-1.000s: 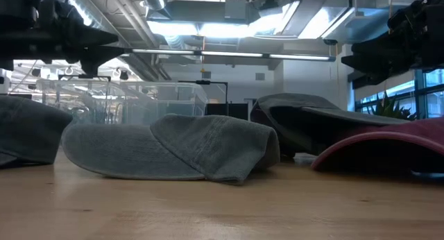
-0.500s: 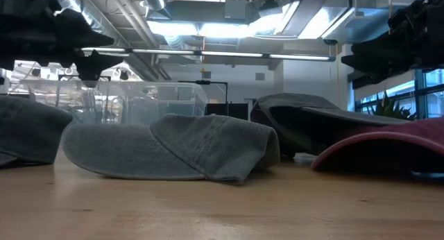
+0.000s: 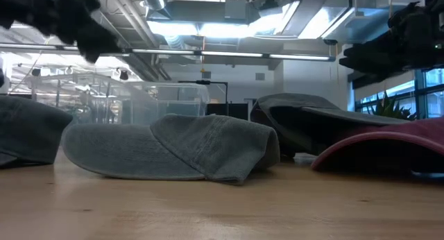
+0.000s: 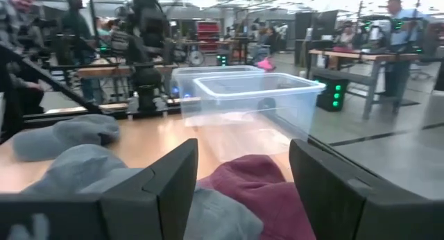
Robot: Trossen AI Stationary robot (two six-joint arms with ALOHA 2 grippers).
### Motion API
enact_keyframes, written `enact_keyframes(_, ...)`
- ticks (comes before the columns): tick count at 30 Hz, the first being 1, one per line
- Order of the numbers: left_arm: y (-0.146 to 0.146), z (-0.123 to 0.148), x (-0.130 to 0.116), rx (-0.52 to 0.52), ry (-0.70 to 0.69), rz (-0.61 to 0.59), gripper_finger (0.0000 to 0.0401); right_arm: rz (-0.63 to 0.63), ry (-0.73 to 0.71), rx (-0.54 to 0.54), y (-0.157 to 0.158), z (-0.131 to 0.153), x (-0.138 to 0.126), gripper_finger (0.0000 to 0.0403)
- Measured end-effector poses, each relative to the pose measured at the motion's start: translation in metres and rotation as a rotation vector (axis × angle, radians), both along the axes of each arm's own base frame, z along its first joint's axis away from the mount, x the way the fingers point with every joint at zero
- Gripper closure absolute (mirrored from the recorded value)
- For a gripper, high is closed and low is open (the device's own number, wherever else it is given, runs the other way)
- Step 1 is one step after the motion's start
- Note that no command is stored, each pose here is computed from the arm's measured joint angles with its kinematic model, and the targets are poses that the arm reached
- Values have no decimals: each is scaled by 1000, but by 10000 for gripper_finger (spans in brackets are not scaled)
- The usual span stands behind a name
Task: Pick & Place hat
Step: Put the left gray cap into the left transparent bin
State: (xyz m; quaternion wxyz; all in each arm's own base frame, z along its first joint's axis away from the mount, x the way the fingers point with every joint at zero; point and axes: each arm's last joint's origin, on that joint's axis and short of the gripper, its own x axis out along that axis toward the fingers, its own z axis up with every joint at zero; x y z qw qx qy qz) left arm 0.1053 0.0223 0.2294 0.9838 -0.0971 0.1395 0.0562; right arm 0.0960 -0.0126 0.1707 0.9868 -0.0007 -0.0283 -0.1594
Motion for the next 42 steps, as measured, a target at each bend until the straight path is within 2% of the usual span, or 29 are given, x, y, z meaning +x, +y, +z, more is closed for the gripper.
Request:
enact_keyframes(3,-7,16,1,-13,10,-132,225,0,-1,-1,0,0,0,176)
enact_keyframes(6,-12,15,5,-73,127,-159,228,0,-1,0,0,0,0,176)
enact_keyframes(13,-31,-20,20,-265,544,-147,233,0,-1,1,0,0,0,176)
enact_keyframes(17,-49,-34,33,-278,676,-201,252,0,-3,7,0,0,0,176)
enact_keyframes(22,-70,-54,41,-302,855,-157,271,0,-1,3,0,0,0,176)
enact_keyframes(26,-85,-69,44,-257,960,-147,275,0,1,-4,0,0,0,176)
enact_keyframes(35,-90,-92,50,-102,1045,-36,272,0,1,-3,0,0,0,176)
enact_keyframes(42,-91,-100,54,7,1095,-90,274,0,0,-1,0,0,0,176)
